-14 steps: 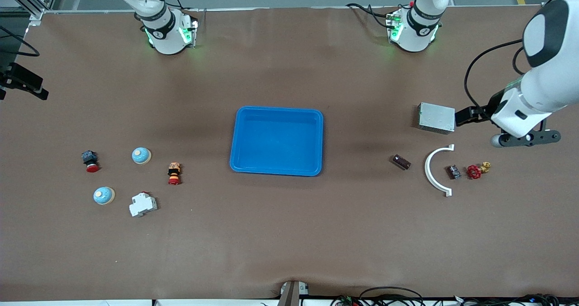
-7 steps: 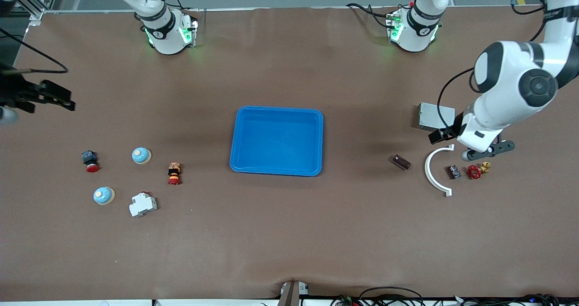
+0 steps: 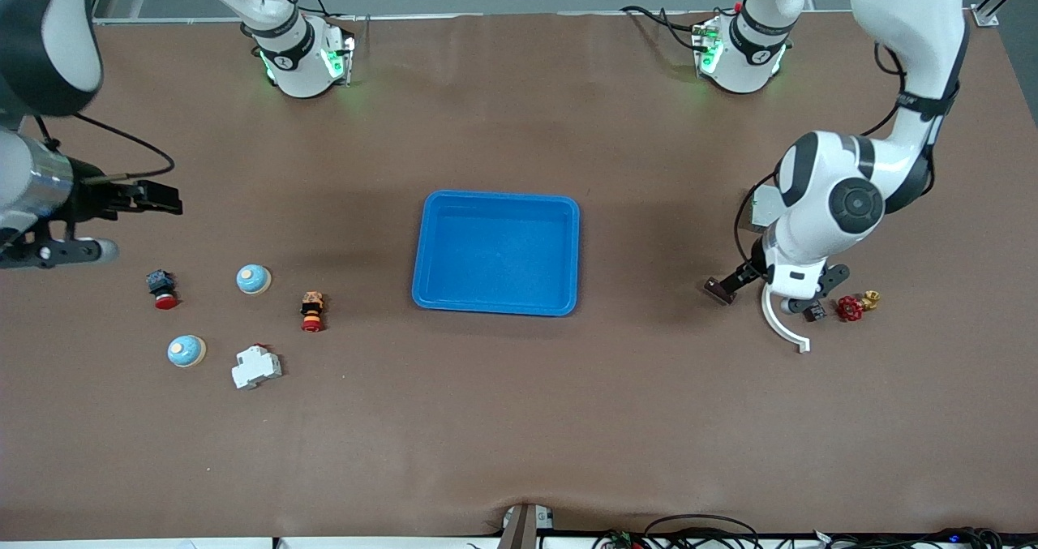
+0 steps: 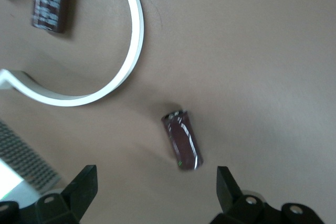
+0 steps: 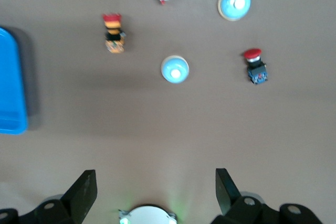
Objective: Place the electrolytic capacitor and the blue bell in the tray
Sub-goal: 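Reach the left gripper to the brown capacitor while the right gripper reaches the bell, then grasp the capacitor with the left gripper while the right gripper grasps the bell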
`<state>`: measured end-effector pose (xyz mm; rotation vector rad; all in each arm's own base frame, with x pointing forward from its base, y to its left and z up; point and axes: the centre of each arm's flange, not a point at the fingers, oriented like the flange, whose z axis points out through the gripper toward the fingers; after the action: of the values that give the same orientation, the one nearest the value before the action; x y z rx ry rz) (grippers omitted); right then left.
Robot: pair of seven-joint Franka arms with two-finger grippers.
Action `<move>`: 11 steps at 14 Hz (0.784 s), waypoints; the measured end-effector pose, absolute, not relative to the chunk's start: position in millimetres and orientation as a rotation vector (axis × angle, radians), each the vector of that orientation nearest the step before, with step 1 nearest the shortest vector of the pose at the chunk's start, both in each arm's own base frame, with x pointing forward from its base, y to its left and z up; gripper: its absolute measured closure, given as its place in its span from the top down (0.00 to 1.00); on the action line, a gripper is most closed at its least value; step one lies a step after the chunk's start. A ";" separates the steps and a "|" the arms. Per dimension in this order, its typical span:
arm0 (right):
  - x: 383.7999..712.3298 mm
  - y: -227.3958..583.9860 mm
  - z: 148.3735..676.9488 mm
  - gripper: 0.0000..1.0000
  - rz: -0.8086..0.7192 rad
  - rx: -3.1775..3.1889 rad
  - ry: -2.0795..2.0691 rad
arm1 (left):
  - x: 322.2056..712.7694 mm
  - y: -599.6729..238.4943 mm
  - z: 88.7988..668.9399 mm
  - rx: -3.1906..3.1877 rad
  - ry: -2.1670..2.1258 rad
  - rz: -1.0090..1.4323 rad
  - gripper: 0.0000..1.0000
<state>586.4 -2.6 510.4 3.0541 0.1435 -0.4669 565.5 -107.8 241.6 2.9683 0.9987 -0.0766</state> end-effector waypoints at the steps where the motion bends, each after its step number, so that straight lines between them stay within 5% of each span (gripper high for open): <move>1: 587.9 0.2 498.0 1.00 -0.500 3.037 0.155 | 566.6 -107.3 231.0 2.953 1.032 -0.071 0.96; 5: 599.3 10.6 450.6 1.00 -0.493 3.030 0.194 | 569.5 -107.5 203.0 2.883 1.168 -0.036 0.81; 7: 600.1 5.3 406.3 1.00 -0.401 3.044 0.195 | 568.1 -107.8 192.0 2.869 1.211 -0.049 0.64; 11: 579.1 -19.6 325.7 1.00 -0.184 3.073 0.171 | 567.0 -107.9 179.6 2.856 1.242 -0.056 0.58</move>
<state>579.1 -19.6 325.7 3.0731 0.1711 -0.1843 567.0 -107.9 179.6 2.8556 1.2415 -0.0557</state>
